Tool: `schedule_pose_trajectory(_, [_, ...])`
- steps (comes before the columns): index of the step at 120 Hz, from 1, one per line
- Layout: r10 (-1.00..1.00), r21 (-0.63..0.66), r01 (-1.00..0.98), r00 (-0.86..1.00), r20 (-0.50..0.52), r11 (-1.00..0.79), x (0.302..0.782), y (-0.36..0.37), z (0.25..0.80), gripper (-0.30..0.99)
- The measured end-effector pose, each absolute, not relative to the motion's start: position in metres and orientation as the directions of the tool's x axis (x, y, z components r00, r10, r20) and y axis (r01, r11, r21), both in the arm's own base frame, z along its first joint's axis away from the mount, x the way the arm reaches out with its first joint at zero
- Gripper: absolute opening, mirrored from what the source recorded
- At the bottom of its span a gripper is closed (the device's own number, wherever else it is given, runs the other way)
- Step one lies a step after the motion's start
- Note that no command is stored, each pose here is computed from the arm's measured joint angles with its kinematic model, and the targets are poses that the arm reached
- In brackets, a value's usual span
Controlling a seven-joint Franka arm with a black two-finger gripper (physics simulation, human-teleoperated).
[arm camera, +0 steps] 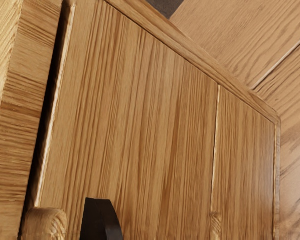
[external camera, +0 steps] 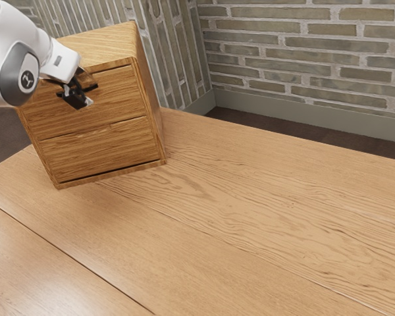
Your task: Pull the drawer handle with one arm to open the drawer
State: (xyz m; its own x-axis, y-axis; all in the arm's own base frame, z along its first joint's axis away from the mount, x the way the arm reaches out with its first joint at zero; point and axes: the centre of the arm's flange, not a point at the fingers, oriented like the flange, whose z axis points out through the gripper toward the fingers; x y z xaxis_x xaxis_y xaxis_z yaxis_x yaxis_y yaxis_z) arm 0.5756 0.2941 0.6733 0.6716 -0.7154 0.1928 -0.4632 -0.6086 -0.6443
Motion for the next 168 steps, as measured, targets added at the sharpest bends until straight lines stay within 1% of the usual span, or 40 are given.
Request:
schedule_pose_trajectory(11, [-0.724,-0.681,-0.496,0.685,0.074,-0.539,0.566,0.298,0.675,0.69])
schedule_pose_trajectory(17, [-0.727,-0.688,-0.515,0.686,0.026,-0.511,0.567,0.299,0.672,0.69])
schedule_pose_trajectory(26, [-0.731,-0.695,-0.533,0.682,-0.016,-0.483,0.569,0.296,0.670,0.69])
schedule_pose_trajectory(38, [-0.734,-0.698,-0.546,0.678,-0.043,-0.463,0.572,0.292,0.669,0.69])
schedule_pose_trajectory(70, [-0.735,-0.670,-0.579,0.674,-0.074,-0.464,0.574,0.284,0.652,0.69])
schedule_pose_trajectory(114, [-0.728,-0.635,-0.592,0.682,-0.066,-0.497,0.582,0.298,0.624,0.70])
schedule_pose_trajectory(168, [-0.723,-0.638,-0.585,0.688,-0.063,-0.501,0.580,0.297,0.627,0.69])
